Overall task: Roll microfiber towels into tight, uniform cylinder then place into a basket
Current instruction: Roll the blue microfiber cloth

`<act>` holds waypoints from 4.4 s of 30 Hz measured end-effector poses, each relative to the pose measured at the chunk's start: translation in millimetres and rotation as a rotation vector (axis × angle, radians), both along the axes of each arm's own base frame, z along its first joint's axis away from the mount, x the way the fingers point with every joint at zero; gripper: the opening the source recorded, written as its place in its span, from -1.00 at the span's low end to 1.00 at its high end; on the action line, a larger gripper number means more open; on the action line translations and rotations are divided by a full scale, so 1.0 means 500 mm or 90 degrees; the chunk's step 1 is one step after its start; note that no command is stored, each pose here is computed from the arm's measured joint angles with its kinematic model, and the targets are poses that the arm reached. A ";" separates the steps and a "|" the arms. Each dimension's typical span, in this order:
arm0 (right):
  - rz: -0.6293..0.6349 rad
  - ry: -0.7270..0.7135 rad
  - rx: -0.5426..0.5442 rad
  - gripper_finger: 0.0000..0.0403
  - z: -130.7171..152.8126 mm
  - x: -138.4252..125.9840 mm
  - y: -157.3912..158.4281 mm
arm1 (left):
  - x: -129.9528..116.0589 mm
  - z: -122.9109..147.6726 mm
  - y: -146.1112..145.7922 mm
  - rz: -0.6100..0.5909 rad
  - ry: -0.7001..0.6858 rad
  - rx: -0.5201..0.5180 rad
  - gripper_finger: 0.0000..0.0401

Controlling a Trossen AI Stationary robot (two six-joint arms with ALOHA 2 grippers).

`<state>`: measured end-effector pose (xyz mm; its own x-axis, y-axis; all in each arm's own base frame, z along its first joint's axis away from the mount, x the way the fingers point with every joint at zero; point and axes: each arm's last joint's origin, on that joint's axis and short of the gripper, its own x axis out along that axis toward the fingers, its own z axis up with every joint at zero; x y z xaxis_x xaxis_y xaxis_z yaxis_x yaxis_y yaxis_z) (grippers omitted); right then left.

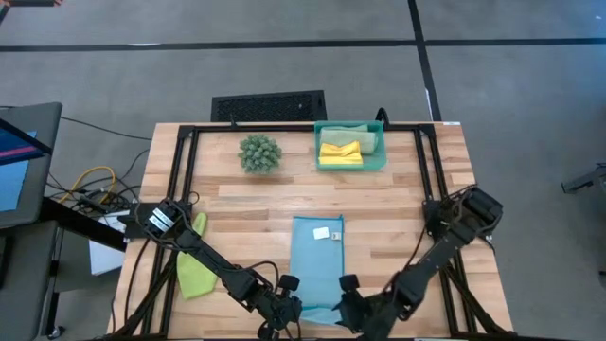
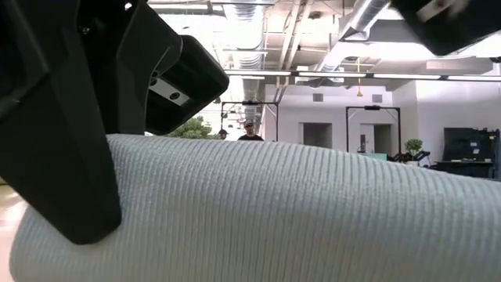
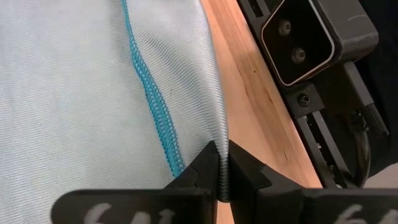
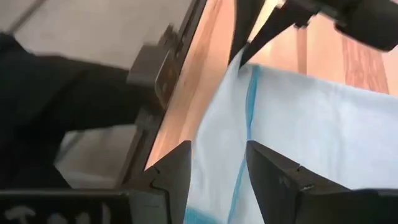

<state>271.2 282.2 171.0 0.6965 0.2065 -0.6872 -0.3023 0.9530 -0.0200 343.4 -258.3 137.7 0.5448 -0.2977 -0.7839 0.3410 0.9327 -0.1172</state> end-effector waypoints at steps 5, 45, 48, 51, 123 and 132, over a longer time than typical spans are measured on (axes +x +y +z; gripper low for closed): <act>0.041 0.004 -0.025 -0.20 -0.004 -0.032 0.025 | 0.000 0.000 0.000 0.000 0.000 0.000 -0.95; 0.049 0.180 0.030 -0.93 -0.097 0.036 -0.004 | 0.002 0.000 0.003 0.053 -0.004 -0.002 -0.91; 0.074 0.201 0.052 -0.85 -0.092 0.035 -0.012 | 0.000 -0.001 0.004 0.046 0.001 0.005 -0.79; 0.091 0.212 0.077 -0.84 -0.088 0.043 -0.024 | -0.008 0.014 0.009 0.039 0.018 0.010 -0.62; 0.001 0.155 0.271 -0.87 -0.086 -0.030 -0.165 | 0.107 -0.058 0.048 -0.019 -0.104 -0.157 -0.61; 0.006 0.163 0.274 -0.87 -0.087 -0.033 -0.162 | 0.109 -0.024 0.027 -0.082 -0.080 -0.179 -0.83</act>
<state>254.8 200.9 127.6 0.5130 0.5149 -0.6868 -0.2552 0.8554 0.4507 397.8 -244.7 125.6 0.5760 -0.5659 -0.5898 0.4826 0.8179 -0.3134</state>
